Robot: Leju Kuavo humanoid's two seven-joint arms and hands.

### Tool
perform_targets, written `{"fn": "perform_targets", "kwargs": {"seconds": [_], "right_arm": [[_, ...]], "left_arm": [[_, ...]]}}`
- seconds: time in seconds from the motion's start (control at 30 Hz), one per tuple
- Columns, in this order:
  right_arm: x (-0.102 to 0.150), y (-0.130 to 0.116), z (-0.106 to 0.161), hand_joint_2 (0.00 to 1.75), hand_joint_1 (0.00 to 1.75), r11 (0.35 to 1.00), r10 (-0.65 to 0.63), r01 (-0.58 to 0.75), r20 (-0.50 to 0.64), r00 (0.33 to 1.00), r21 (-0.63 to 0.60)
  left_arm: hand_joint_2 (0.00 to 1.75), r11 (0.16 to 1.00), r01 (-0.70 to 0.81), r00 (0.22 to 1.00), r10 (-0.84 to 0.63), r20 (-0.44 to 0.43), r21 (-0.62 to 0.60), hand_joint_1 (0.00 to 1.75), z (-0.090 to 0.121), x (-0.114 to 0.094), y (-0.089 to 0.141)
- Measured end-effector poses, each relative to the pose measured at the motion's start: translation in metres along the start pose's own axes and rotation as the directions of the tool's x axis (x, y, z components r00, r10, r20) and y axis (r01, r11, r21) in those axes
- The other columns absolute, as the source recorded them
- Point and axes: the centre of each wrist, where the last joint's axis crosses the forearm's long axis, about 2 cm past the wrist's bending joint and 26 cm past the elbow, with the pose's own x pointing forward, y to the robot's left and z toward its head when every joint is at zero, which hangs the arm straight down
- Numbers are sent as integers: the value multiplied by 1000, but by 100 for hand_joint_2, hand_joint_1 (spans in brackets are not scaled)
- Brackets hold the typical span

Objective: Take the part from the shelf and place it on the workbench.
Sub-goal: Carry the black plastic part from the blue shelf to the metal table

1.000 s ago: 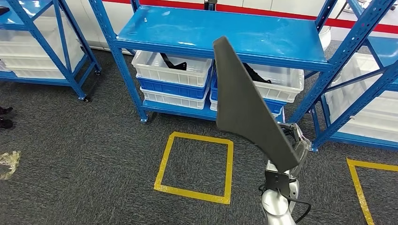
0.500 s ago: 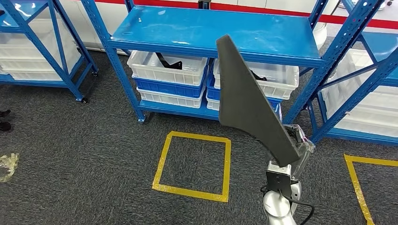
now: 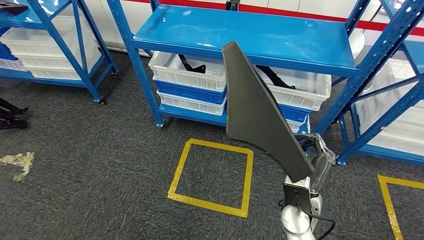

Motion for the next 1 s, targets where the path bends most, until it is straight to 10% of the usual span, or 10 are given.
{"fn": "perform_targets", "kwargs": {"seconds": [1.0], "right_arm": [[4, 0, 1, 175, 175, 1000, -8, 8, -9, 1000, 2]], "left_arm": [[175, 1000, 1, 1000, 0, 15, -9, 0, 1, 3, -3]]}}
